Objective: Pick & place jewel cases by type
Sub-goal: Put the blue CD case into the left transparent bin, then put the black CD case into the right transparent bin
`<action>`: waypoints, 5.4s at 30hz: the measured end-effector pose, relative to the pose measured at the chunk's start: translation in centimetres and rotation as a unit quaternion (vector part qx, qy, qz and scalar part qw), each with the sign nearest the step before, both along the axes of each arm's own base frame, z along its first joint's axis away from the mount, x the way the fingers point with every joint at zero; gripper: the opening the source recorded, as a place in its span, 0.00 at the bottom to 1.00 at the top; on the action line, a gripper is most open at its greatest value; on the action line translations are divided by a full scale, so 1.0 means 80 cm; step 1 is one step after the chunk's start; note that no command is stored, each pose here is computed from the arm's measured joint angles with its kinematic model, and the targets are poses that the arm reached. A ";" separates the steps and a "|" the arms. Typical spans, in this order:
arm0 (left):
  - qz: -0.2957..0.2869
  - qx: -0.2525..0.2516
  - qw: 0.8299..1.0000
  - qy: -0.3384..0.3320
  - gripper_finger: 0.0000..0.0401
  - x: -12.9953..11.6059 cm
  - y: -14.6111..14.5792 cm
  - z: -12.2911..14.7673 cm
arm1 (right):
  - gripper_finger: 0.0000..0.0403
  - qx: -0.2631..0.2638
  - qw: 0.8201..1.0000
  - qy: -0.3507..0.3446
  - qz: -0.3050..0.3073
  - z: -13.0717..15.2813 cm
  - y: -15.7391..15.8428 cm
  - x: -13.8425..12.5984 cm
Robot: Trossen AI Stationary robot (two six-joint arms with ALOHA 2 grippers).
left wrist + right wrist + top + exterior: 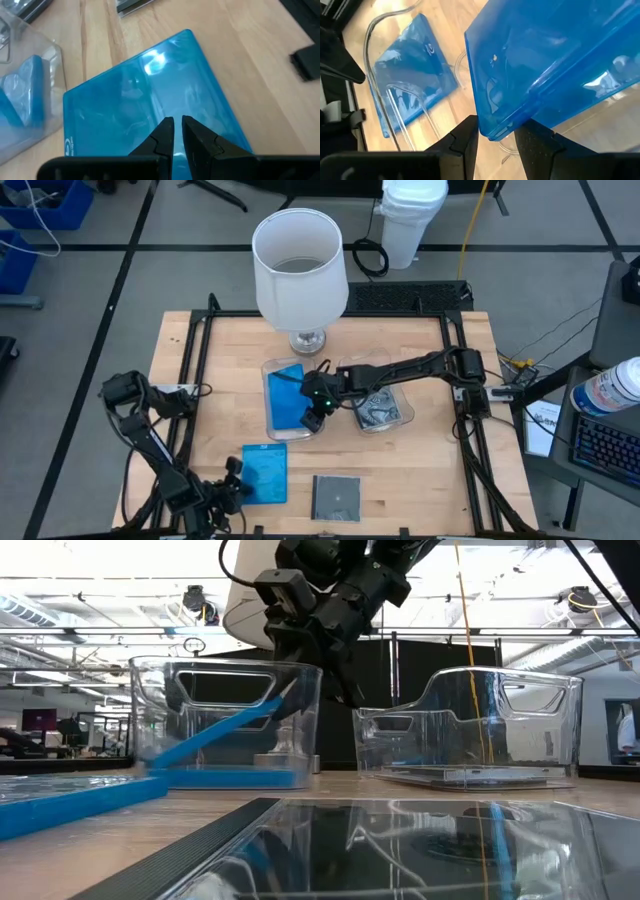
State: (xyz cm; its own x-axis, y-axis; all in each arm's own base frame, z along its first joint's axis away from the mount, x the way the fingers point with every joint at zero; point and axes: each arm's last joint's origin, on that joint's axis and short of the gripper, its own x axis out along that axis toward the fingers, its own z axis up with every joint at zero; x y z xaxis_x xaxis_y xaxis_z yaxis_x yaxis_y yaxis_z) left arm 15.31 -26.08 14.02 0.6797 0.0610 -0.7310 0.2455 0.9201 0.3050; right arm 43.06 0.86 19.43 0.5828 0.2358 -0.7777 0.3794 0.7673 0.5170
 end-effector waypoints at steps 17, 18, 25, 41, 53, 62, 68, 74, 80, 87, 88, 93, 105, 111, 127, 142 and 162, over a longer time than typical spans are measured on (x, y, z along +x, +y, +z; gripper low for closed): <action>0.016 -0.005 1.000 0.009 0.12 0.012 0.007 0.000 | 0.29 0.082 0.990 0.077 -0.085 0.043 -0.015 0.000; 0.015 -0.005 1.000 0.009 0.12 0.012 0.007 0.000 | 0.29 0.084 0.989 0.087 -0.089 0.042 -0.014 -0.002; 0.009 -0.004 1.000 0.009 0.12 0.008 0.005 0.000 | 0.29 0.089 0.987 0.090 -0.096 0.056 -0.010 -0.007; 0.018 0.011 0.999 -0.037 0.12 0.030 0.011 0.004 | 0.10 -0.214 0.965 -0.132 0.072 0.174 0.174 -0.103; 0.022 -0.035 0.999 0.023 0.12 0.082 0.040 0.008 | 0.01 -0.258 0.918 -0.259 0.153 0.059 0.242 -0.131; -0.015 -0.093 0.995 0.025 0.12 0.093 0.031 0.019 | 0.00 -0.241 0.893 -0.329 0.190 0.018 0.263 -0.165; -0.004 -0.117 0.991 -0.062 0.11 0.120 0.026 0.021 | 0.00 -0.215 0.921 -0.288 0.146 -0.005 0.272 -0.183; -0.044 -0.092 0.991 -0.088 0.02 0.167 0.009 0.007 | 0.00 -0.210 0.945 -0.212 0.134 -0.033 0.283 -0.201; -0.043 -0.021 0.999 -0.016 0.07 0.223 -0.003 -0.008 | 0.00 -0.215 0.953 -0.180 0.115 -0.043 0.302 -0.232; -0.007 -0.009 1.000 0.015 0.14 0.248 0.011 0.007 | 0.00 -0.226 0.937 -0.216 0.156 -0.051 0.340 -0.264; -0.003 -0.023 1.000 0.020 0.14 0.250 0.014 0.009 | 0.00 -0.226 0.935 -0.222 0.160 -0.057 0.345 -0.264; -0.009 -0.068 0.996 0.054 0.11 0.255 0.026 0.014 | 0.00 -0.181 0.927 -0.260 0.203 -0.091 0.362 -0.244; 0.053 -0.063 0.995 0.062 0.02 0.265 0.052 0.010 | 0.00 -0.156 0.933 -0.235 0.225 -0.137 0.373 -0.207; 0.061 -0.071 0.993 0.072 0.06 0.264 0.056 0.004 | 0.00 -0.174 0.943 -0.210 0.192 -0.141 0.357 -0.196; 0.000 -0.060 0.997 0.043 0.06 0.257 0.050 -0.016 | 0.00 -0.208 0.938 -0.223 0.167 -0.141 0.347 -0.186; -0.081 -0.029 0.996 0.018 0.06 0.226 -0.022 0.017 | 0.00 -0.276 0.911 -0.233 0.199 -0.058 0.339 -0.209; -0.073 -0.003 0.997 0.009 0.35 0.201 -0.050 0.001 | 0.00 -0.346 0.917 -0.126 0.155 -0.055 0.264 -0.175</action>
State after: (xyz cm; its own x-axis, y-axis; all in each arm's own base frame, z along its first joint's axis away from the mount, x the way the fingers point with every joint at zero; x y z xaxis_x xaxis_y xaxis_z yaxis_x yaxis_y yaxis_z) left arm 31.36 -30.08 14.13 0.6677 -0.0421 -0.7433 0.3827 0.8758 0.2942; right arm 29.03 22.01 15.02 0.7529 -0.0788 -0.6534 0.0236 0.9954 -0.0928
